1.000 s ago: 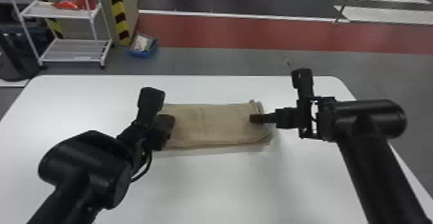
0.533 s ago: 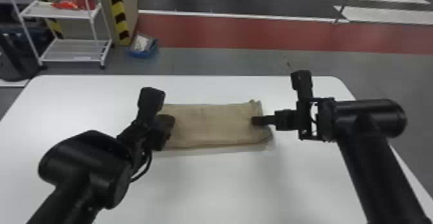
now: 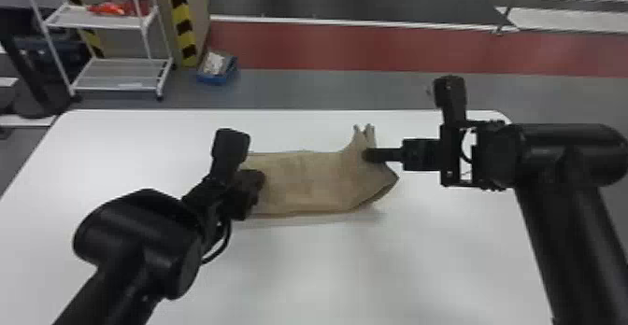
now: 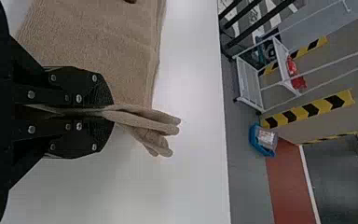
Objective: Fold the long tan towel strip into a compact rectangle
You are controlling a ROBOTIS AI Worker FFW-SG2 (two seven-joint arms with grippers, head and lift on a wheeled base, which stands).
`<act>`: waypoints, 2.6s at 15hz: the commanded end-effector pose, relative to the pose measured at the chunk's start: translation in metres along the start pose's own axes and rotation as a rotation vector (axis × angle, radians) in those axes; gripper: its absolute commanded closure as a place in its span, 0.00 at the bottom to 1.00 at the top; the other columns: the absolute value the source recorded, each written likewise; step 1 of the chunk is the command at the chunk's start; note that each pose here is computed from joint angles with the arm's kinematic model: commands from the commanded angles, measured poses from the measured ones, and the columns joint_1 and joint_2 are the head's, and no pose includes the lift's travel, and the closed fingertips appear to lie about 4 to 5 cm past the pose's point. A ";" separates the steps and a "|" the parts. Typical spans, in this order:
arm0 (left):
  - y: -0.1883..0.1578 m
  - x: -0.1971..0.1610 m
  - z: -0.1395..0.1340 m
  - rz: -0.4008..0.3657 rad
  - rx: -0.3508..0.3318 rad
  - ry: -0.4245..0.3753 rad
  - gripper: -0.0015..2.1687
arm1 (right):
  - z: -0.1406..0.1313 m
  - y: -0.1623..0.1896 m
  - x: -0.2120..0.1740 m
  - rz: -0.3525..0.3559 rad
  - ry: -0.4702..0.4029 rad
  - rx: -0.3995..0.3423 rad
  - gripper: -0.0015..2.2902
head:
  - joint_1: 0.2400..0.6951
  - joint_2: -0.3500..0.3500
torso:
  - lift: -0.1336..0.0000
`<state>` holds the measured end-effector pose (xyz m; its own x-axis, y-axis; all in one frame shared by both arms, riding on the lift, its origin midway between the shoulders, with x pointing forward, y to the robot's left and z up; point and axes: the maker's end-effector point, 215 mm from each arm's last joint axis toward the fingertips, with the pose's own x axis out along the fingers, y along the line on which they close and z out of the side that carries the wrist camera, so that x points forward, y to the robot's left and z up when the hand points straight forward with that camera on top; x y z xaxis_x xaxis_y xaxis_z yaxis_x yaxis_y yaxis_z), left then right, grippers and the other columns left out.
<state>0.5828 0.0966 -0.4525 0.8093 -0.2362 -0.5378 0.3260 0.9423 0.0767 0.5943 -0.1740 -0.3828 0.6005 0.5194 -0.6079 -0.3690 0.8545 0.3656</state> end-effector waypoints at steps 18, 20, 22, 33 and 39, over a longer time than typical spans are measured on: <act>0.031 -0.019 -0.037 0.009 -0.071 0.052 0.89 | 0.066 0.035 -0.033 -0.005 0.027 0.020 0.46 | 1.00 0.46 | 0.04; 0.018 -0.018 -0.035 -0.011 -0.072 0.048 0.89 | 0.061 0.054 -0.019 0.022 0.046 0.010 0.46 | 1.00 0.47 | 0.04; 0.004 -0.017 -0.031 -0.029 -0.075 0.043 0.89 | 0.056 0.076 -0.003 0.054 0.055 -0.002 0.46 | 1.00 0.48 | 0.04; -0.024 -0.014 -0.017 -0.070 -0.099 0.015 0.89 | 0.004 0.124 0.062 0.128 0.095 0.008 0.46 | 1.00 0.55 | 0.04; -0.026 -0.013 -0.015 -0.073 -0.094 0.015 0.89 | -0.007 0.132 0.076 0.120 0.114 -0.017 0.19 | 1.00 0.56 | 0.04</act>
<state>0.5562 0.0786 -0.4610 0.7774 -0.3017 -0.5519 0.3357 0.9411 -0.0416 0.5875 -0.0274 -0.3842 0.4733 0.6081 -0.6373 -0.4389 0.7901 0.4279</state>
